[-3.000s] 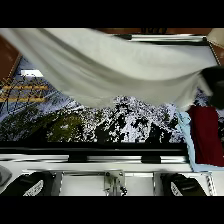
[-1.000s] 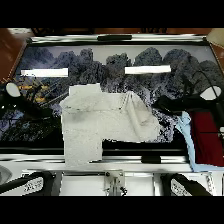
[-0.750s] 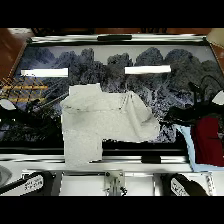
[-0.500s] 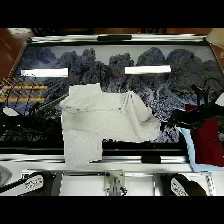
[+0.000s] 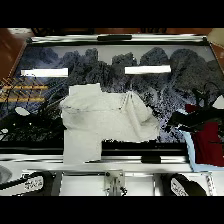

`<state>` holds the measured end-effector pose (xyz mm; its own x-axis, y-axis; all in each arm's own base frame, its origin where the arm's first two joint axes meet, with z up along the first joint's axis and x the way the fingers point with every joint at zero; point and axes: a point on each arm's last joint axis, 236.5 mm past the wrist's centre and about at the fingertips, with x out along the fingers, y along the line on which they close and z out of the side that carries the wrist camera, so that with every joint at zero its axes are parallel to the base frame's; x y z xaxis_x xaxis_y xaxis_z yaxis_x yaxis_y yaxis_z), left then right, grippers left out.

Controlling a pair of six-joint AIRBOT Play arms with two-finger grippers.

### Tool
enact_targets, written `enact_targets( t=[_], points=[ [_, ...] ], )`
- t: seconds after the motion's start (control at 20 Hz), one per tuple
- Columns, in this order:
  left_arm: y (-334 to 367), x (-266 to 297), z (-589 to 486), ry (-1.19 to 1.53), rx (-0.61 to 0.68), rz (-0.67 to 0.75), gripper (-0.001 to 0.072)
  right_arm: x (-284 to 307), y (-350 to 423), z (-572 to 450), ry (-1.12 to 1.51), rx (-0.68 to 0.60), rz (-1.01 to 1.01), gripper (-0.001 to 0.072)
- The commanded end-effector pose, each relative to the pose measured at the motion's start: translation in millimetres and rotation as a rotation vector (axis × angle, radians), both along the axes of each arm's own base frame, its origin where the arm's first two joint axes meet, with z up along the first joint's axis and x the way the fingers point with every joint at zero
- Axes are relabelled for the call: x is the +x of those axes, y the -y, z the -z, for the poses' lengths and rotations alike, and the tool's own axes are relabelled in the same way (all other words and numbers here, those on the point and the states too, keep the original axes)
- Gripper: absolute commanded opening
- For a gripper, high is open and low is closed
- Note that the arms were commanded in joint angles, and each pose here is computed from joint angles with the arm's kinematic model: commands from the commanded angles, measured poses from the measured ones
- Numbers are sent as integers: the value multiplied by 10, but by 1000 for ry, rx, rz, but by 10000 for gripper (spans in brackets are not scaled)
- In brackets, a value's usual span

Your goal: Fold the shirts.

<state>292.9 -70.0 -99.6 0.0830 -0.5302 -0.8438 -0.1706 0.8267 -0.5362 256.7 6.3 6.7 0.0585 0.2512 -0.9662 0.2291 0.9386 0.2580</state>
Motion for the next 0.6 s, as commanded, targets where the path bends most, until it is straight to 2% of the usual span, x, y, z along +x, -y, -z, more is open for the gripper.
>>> enact_targets(
  t=[0.0, 0.1, 0.5, 0.55],
  points=[
    [43, 86, -136, 15, -17, 28, 35, 13, -90, 377, -17, 46, 57, 621],
    [46, 143, -224, 26, -23, 38, 35, 6, -198, 596, -48, 88, 67, 621],
    [53, 231, -398, 47, -31, 49, 35, -138, -619, 1199, -223, 101, -63, 619],
    [58, 251, -453, 53, -35, 59, 35, -178, -642, 1227, -247, 105, -67, 543]
  ],
)
